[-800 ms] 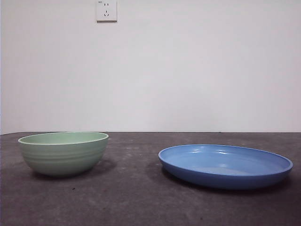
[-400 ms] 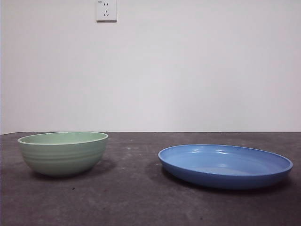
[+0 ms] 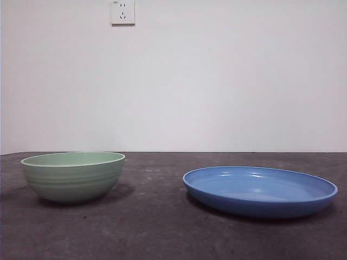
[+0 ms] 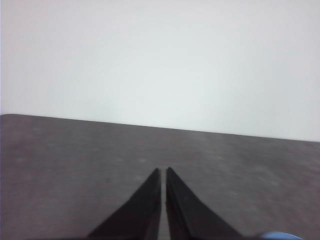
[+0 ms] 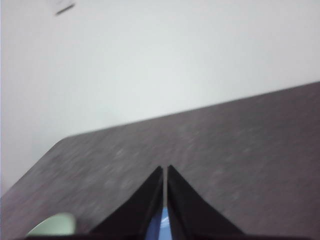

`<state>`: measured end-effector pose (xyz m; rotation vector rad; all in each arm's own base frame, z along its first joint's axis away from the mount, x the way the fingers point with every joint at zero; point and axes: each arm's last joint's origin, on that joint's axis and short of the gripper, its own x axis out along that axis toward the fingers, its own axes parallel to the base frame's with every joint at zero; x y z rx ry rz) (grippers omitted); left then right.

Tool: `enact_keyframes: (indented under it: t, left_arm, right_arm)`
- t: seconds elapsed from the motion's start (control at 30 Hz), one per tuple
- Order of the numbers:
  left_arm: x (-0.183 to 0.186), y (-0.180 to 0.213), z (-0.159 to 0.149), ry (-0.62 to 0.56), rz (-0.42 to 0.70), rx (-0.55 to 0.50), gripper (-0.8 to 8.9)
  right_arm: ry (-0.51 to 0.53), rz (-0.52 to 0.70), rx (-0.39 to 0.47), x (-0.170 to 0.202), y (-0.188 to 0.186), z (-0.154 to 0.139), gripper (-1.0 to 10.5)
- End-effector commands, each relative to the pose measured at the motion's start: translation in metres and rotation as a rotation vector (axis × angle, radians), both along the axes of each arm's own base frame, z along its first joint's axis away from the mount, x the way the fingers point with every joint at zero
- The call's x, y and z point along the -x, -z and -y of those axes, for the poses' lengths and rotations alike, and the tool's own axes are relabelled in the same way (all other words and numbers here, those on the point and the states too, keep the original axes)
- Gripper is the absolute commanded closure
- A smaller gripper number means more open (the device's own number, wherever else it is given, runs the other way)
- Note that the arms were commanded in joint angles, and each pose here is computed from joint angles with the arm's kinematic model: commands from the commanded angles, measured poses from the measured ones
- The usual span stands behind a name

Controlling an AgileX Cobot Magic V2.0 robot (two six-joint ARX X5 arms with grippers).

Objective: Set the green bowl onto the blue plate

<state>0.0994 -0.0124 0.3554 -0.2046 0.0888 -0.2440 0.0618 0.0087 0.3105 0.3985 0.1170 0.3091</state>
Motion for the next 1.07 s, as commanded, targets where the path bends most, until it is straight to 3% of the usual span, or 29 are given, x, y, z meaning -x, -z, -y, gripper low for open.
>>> enact_keyframes:
  t: [0.03,0.37,0.53,0.7,0.83,1.07]
  left_arm:
    - [-0.003,-0.021,0.003,0.087,-0.030,0.026,7.95]
    - [-0.025,-0.045,0.015,0.407,-0.245,0.048,7.95]
    - [-0.041,-0.037,0.024,0.511,-0.371,-0.005,7.95]
    - [-0.050,-0.024,0.036,0.614,-0.450,-0.066,7.94]
    - [-0.056,-0.017,0.043,0.656,-0.514,-0.086,7.94]
    - [-0.062,-0.007,0.048,0.689,-0.575,-0.123,7.86]
  right_arm:
    - [-0.076,-0.028,0.017,-0.001,-0.019,-0.002,9.4]
    - [-0.339,-0.123,0.023,-0.025,-0.064,-0.008,9.4]
    - [-0.465,-0.188,0.015,-0.043,-0.066,-0.015,9.4]
    - [-0.566,-0.250,0.073,-0.055,-0.057,-0.026,9.4]
    - [-0.611,-0.317,0.118,-0.062,-0.047,-0.032,9.4]
    - [-0.619,-0.358,0.123,-0.067,-0.043,-0.033,9.4]
